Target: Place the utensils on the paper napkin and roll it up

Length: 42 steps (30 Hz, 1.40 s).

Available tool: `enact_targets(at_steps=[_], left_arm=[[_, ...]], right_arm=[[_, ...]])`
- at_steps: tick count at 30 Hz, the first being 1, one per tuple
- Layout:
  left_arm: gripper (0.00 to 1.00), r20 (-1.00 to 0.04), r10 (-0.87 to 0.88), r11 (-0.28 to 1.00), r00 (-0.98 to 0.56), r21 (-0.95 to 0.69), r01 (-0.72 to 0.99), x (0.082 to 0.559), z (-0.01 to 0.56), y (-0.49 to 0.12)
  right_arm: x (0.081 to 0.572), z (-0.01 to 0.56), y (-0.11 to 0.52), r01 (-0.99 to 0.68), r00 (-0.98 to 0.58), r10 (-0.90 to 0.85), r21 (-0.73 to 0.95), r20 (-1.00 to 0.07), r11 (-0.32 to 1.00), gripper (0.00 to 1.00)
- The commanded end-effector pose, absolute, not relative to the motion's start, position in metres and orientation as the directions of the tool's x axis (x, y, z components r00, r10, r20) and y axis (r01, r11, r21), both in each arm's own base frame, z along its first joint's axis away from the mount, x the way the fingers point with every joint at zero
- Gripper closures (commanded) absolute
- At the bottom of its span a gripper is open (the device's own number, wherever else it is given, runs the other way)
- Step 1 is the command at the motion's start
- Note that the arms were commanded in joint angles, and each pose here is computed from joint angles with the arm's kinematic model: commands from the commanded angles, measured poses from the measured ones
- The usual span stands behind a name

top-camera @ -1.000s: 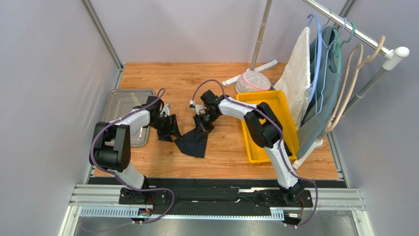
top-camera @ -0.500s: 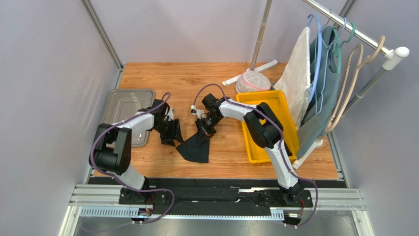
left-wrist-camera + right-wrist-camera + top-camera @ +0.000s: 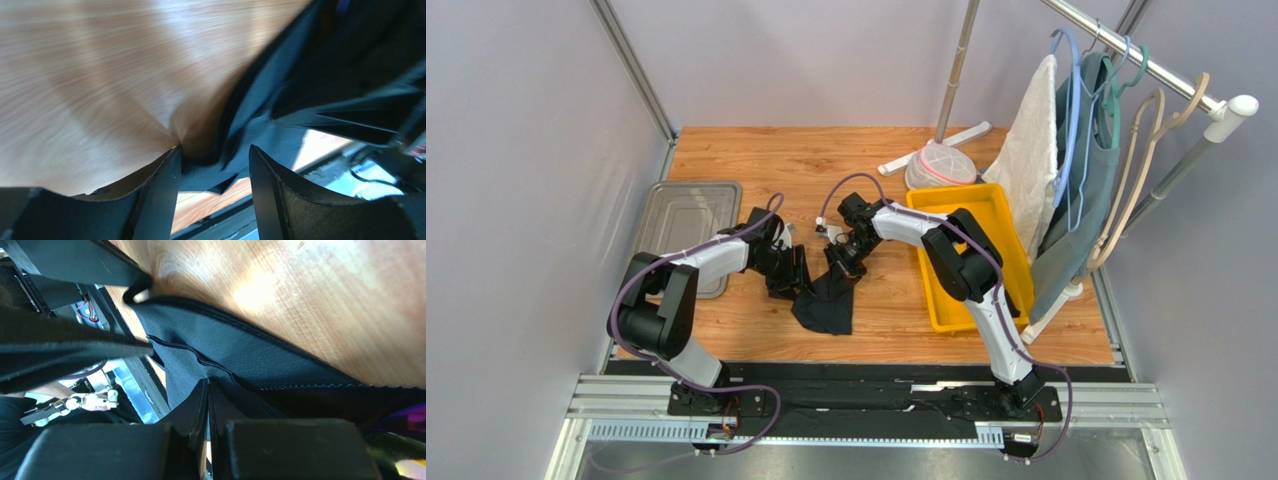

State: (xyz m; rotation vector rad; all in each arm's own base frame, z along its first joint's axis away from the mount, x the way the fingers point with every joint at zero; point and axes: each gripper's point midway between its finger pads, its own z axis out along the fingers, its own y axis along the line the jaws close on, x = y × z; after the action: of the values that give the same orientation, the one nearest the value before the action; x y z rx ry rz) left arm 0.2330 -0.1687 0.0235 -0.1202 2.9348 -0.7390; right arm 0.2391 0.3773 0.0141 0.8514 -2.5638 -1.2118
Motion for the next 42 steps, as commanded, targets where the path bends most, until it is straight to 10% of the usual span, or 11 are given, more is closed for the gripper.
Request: enact_targets(at_steps=[1, 19, 25, 34, 42], left_arm=[[0.39, -0.171, -0.086, 0.819, -0.981, -0.573, 0.028, 0.241, 0.026, -0.188], [0.14, -0.018, -0.163, 0.782, -0.987, -0.612, -0.118, 0.201, 0.025, -0.163], [0.20, 0.101, -0.213, 0.764, -0.972, -0.602, -0.230, 0.182, 0.026, -0.165], [0.26, -0.135, -0.182, 0.718, -0.974, -0.695, -0.038, 0.223, 0.042, -0.183], [0.59, -0.240, -0.136, 0.735, -0.961, -0.675, 0.065, 0.227, 0.058, -0.184]], right_arm=[[0.233, -0.048, 0.345, -0.486, -0.800, -0.600, 0.594, -0.007, 0.641, 1.00], [0.239, -0.052, 0.346, -0.469, -0.821, -0.571, 0.574, -0.003, 0.671, 1.00], [0.240, -0.052, 0.348, -0.460, -0.826, -0.563, 0.576, 0.002, 0.676, 1.00], [0.238, -0.052, 0.348, -0.453, -0.830, -0.558, 0.580, 0.005, 0.678, 1.00], [0.242, -0.053, 0.350, -0.446, -0.838, -0.545, 0.576, 0.000, 0.685, 1.00]])
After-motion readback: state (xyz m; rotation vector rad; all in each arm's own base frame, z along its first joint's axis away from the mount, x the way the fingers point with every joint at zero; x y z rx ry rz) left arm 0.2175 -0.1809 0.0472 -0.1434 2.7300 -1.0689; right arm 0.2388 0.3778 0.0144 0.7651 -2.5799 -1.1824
